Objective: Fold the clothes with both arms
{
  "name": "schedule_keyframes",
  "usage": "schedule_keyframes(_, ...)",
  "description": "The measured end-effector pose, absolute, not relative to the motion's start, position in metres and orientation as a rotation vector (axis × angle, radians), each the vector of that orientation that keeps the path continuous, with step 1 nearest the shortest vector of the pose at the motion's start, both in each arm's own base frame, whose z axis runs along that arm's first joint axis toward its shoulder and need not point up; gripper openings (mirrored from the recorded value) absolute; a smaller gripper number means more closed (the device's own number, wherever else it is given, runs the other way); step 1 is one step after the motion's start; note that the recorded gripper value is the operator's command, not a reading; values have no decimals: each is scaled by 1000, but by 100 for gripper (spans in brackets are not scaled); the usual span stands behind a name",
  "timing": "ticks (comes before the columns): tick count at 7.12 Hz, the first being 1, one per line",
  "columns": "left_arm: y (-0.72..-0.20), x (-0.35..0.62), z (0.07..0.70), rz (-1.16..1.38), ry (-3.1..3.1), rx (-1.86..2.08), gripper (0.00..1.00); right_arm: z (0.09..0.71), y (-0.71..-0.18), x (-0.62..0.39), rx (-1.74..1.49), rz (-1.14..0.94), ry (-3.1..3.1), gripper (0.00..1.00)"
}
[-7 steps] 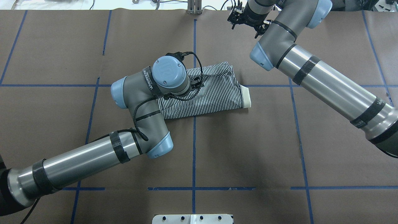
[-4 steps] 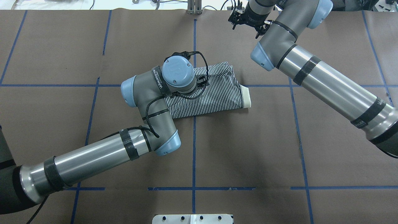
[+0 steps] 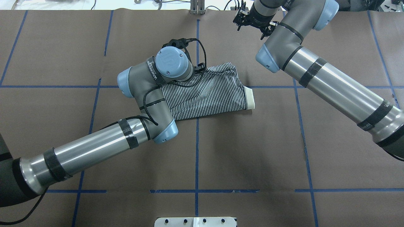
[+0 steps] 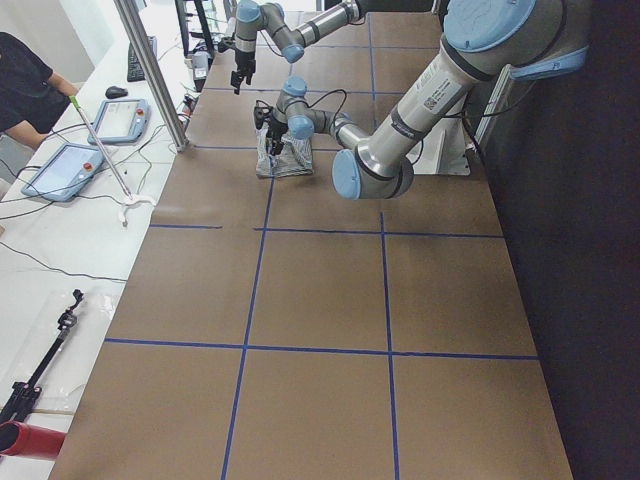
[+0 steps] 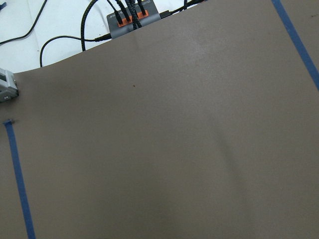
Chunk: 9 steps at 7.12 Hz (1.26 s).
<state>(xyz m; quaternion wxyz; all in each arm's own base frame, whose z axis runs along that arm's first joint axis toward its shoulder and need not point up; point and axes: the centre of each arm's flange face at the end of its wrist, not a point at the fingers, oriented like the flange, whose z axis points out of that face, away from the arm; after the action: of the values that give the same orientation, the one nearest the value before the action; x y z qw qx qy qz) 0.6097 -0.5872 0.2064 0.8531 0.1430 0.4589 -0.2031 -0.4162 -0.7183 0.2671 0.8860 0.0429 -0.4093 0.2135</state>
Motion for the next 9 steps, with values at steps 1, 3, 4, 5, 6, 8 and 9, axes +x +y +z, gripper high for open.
schedule_keyframes(1, -609, 595, 212, -425, 978, 341, 100, 268, -718, -416, 92, 439, -851, 100)
schedule_keyframes(3, -651, 566, 228, -407, 971, 419, 100, 267, -719, -412, 100, 425, -855, 100)
schedule_keyframes(4, -669, 549, 225, -397, 965, 451, 100, 264, -718, -407, 105, 420, -865, 100)
schedule_keyframes(5, -683, 533, 220, -383, 966, 465, 100, 260, -718, -398, 108, 406, -880, 100)
schedule_keyframes(6, -694, 511, 220, -363, 980, 444, 100, 260, -719, -379, 103, 377, -900, 100)
schedule_keyframes(8, -687, 439, 249, -283, 996, 398, 100, 300, -716, -310, 116, 278, -899, 100)
schedule_keyframes(9, -674, 385, 272, -227, 960, 409, 100, 333, -708, -262, 130, 210, -874, 100)
